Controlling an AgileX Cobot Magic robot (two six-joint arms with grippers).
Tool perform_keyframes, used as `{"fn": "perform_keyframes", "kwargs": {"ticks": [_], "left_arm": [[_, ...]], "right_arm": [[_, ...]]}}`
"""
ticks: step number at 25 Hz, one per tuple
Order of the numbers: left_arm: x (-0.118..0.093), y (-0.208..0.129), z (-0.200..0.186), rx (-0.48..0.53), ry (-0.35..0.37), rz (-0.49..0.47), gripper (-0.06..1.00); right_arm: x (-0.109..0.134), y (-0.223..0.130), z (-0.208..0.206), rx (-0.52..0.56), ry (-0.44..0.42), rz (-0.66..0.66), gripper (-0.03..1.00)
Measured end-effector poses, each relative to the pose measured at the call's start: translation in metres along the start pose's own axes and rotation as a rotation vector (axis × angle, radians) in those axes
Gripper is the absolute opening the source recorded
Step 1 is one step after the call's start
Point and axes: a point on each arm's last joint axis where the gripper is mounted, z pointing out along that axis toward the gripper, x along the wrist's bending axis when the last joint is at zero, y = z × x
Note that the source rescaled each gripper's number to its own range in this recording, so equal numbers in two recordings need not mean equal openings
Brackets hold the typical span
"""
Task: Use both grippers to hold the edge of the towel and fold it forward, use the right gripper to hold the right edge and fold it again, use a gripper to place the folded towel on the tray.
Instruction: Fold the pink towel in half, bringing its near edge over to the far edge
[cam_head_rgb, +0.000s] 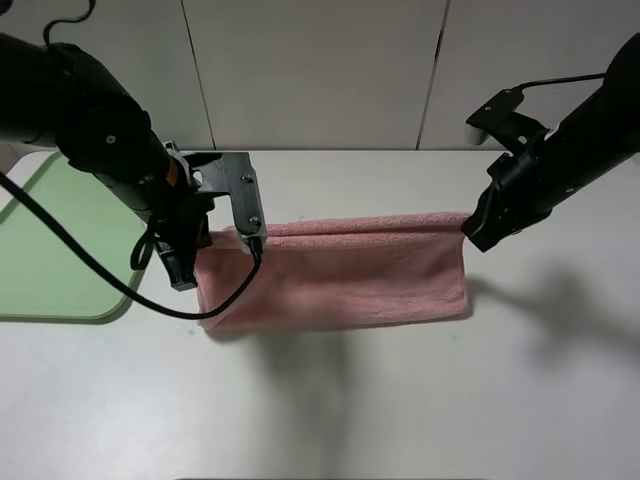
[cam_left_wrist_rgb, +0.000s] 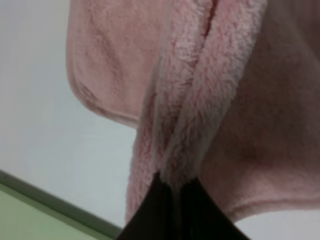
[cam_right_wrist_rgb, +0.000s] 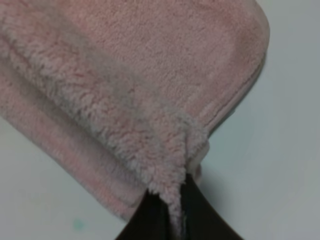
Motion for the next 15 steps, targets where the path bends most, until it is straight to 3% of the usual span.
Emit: {"fn": "perform_keyframes", "kwargs": {"ticks": [15], "left_arm": [[0.017,0.004,0.022,0.013,0.008,0.003,0.0]], "right_arm": [[-0.014,0.013,0.02,0.012,0.001,-0.005,0.0]]}}
